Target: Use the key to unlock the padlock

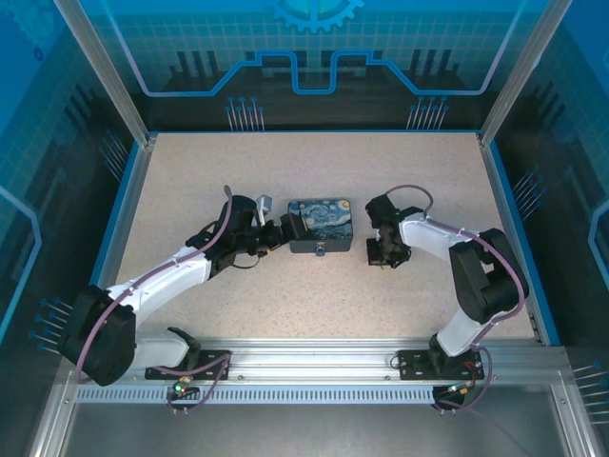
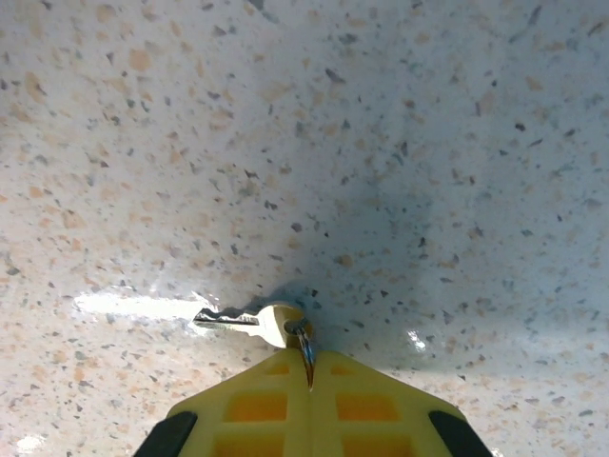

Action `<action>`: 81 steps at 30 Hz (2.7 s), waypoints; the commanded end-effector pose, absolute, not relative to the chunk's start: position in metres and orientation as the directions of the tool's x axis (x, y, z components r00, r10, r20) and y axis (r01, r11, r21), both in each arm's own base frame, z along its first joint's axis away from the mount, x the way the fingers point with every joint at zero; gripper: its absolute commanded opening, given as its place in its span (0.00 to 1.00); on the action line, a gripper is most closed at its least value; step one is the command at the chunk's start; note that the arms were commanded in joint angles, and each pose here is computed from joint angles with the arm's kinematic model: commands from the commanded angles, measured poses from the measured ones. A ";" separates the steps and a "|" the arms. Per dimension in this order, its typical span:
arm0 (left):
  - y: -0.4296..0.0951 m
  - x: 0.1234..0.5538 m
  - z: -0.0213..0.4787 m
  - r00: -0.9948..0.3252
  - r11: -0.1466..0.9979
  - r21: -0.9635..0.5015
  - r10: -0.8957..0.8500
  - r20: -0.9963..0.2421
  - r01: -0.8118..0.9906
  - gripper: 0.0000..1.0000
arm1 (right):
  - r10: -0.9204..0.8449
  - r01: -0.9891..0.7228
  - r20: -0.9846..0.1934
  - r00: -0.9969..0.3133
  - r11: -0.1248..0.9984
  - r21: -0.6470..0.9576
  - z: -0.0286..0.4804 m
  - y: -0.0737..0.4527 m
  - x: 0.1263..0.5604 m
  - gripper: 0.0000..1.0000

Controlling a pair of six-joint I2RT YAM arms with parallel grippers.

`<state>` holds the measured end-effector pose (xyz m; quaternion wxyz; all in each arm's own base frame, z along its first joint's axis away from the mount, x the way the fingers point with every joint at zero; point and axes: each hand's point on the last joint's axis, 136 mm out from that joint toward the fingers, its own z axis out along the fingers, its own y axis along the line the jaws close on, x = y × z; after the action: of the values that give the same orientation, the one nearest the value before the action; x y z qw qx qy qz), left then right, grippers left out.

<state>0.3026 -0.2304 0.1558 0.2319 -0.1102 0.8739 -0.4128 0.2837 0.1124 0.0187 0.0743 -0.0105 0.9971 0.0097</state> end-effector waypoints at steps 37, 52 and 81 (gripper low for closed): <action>-0.235 0.298 0.169 -0.869 0.607 -0.794 -0.376 -0.321 0.031 0.99 | 0.071 0.006 -0.165 -0.984 0.931 0.365 0.064 0.170 0.235 0.00; -0.235 0.297 0.165 -0.872 0.611 -0.791 -0.374 -0.316 0.025 0.99 | 0.054 0.013 -0.168 -0.984 0.971 0.237 0.042 0.161 0.220 0.63; -0.233 0.297 0.166 -0.868 0.622 -0.783 -0.376 -0.324 0.023 0.99 | -0.202 -0.205 -0.115 -0.973 0.979 0.013 0.015 0.173 0.195 0.29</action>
<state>0.3017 -0.2301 0.1595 0.2349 -0.1100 0.8717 -0.4158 0.2035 0.1780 0.0141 0.0595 -0.1005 0.9930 0.0179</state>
